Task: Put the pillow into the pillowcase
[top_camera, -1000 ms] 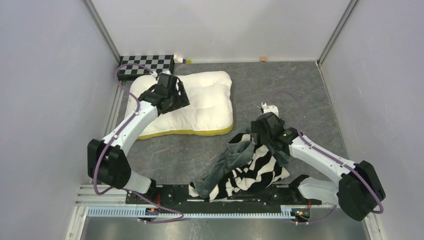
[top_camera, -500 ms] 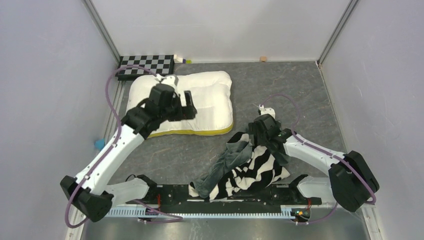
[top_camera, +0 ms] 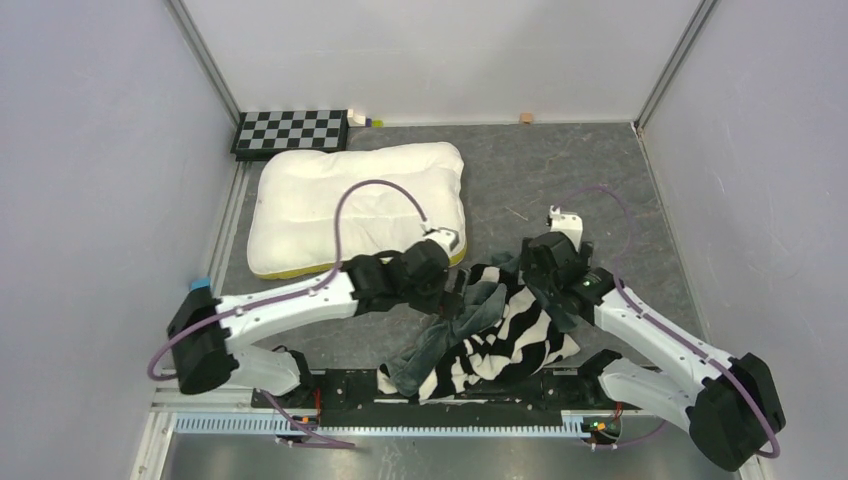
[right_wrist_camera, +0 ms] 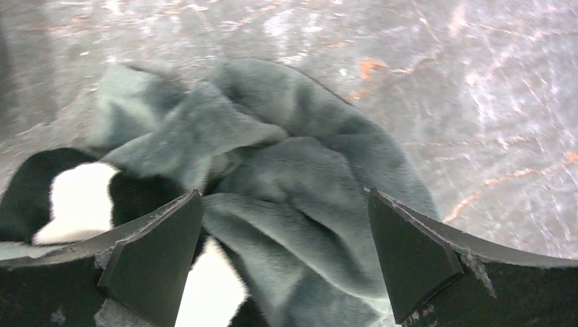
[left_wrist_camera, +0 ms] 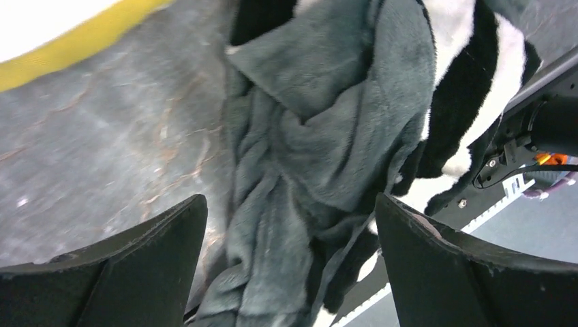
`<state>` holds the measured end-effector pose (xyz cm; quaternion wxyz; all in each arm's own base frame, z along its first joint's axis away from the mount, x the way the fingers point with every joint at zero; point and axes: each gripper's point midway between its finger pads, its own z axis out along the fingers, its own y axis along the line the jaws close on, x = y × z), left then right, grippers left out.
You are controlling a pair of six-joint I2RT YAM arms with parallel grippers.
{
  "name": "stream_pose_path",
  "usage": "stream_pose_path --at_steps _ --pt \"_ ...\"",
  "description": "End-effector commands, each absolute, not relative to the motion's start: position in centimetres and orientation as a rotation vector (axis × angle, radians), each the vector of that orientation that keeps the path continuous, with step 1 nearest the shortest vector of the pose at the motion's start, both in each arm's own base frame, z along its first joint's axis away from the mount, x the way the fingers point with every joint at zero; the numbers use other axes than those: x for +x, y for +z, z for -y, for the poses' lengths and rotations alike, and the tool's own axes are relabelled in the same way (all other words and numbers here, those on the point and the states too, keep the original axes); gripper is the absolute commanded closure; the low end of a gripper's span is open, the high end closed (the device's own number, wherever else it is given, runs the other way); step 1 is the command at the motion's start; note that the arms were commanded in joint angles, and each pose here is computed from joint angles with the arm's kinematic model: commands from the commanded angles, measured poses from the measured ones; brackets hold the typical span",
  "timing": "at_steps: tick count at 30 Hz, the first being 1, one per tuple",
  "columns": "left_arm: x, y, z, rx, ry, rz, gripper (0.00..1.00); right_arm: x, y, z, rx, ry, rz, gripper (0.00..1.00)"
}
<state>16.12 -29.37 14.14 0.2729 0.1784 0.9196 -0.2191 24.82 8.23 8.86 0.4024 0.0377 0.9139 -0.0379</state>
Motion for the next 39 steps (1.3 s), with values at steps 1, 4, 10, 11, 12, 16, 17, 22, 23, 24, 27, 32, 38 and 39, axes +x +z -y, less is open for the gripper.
stream_pose_path --at_steps 1,4,10,11,12,16,17,22,23,24,27,32,38,39 --pt "16.0 15.0 35.9 0.495 -0.727 -2.406 0.02 23.1 6.9 -4.2 0.242 -0.238 -2.328 0.02" --pt "16.4 13.5 38.2 0.515 -0.68 -2.423 0.02 22.4 5.0 -3.1 0.295 -0.231 -2.348 0.02" --pt "17.9 9.7 40.5 0.506 -0.54 -2.456 0.28 22.3 2.4 -4.0 0.296 -0.164 -2.397 0.02" --pt "18.1 9.4 40.5 0.502 -0.519 -2.456 0.4 22.6 2.6 -4.2 0.289 -0.163 -2.397 0.02" --pt "18.5 9.2 40.3 0.497 -0.477 -2.454 0.54 22.9 3.0 -4.2 0.286 -0.166 -2.391 0.04" --pt "19.7 11.5 39.0 0.491 -0.401 -2.397 0.96 24.7 6.8 -4.2 0.283 -0.168 -2.302 0.32" --pt "19.9 12.6 38.5 0.49 -0.39 -2.373 0.98 25.2 8.1 -4.2 0.285 -0.16 -2.274 0.44" --pt "20.9 20.0 34.8 0.452 -0.325 -2.245 0.98 27.7 15.4 -4.9 0.274 -0.124 -2.157 1.0" --pt "21.0 21.5 34.1 0.442 -0.321 -2.219 0.98 28.1 16.7 -4.9 0.267 -0.123 -2.137 1.0" --pt "21.1 23.3 33.1 0.431 -0.321 -2.19 0.98 28.4 18.1 -4.8 0.269 -0.127 -2.113 1.0" --pt "21.3 28.1 30.7 0.397 -0.311 -2.113 0.98 29.3 22.3 -5.0 0.265 -0.107 -2.039 1.0" --pt "21.8 35.6 27.2 0.328 -0.306 -1.979 0.98 30.7 30.2 -4.4 0.277 -0.128 -1.93 1.0" --pt "23.0 46.2 24.6 0.248 -0.314 -1.761 0.98 31.8 41.4 -3.1 0.354 -0.135 -1.746 1.0" --pt "23.1 47.6 24.2 0.235 -0.32 -1.729 0.98 31.7 43.2 -2.7 0.37 -0.141 -1.715 1.0"
